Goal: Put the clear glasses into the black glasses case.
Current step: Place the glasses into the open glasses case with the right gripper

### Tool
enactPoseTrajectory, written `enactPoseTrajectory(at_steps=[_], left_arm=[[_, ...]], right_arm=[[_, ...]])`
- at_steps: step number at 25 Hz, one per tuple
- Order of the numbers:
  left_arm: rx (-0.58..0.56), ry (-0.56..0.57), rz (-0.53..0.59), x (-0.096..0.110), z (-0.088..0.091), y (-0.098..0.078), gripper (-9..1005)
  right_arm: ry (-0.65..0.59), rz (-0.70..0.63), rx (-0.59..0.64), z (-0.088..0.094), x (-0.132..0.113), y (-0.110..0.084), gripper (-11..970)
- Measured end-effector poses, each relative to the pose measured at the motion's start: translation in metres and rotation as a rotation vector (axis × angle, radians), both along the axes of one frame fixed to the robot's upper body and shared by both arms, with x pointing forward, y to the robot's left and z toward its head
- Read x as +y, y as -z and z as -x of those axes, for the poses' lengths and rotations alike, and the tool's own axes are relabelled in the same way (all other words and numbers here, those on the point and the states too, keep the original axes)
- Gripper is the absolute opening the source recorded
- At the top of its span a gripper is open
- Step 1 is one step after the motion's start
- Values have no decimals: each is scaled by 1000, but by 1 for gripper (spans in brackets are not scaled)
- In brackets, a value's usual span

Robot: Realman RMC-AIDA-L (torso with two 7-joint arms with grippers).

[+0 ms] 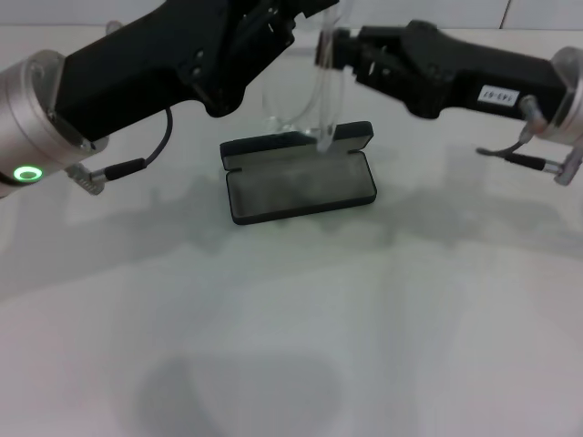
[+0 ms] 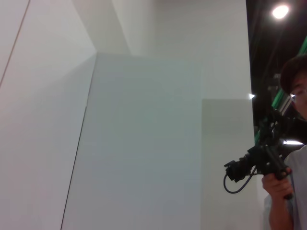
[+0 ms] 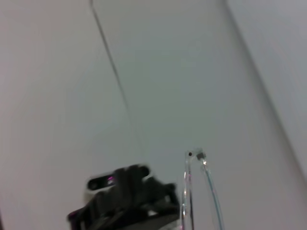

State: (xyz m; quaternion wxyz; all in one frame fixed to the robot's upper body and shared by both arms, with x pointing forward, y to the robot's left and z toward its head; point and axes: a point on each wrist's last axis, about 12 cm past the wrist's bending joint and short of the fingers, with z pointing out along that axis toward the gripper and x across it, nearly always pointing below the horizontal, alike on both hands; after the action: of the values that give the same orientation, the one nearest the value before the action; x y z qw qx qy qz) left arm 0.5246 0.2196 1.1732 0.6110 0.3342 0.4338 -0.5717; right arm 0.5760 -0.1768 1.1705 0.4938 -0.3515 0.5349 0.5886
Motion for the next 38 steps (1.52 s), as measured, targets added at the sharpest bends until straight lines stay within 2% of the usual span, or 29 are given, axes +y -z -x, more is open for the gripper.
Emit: enactPoseTrajectory(at_steps=[5,9,13,18,23,28,33,34,38], left_arm=[[7,-13,-9,6,6,3,40],[47,-4,-60,15,11,8,40],[126,25,-210,30,16,18,40],[214,2,-411,51,22,34,40],[219,9,-539,51,27,52,41],[168,20,-564,42,31,60,44],[166,18,-566,42,31,61,45],[166,17,-567,42,31,61,45],[172,-5,-560,46,30,61,46]], right_arm=[[59,41,-1,-7,-9,1,58],[55,205,-9,-16,-11,-1,57],[40,439,-49,-26,-8,-13,57],[19,747,-144,-33,11,-23,61],[-27,923,-222,-41,38,-23,65],[-57,1005,-289,-46,59,-24,68],[-48,1096,-352,-52,72,-26,72],[-66,1134,-384,-51,83,-25,73],[-86,1190,-437,-48,97,-17,76]])
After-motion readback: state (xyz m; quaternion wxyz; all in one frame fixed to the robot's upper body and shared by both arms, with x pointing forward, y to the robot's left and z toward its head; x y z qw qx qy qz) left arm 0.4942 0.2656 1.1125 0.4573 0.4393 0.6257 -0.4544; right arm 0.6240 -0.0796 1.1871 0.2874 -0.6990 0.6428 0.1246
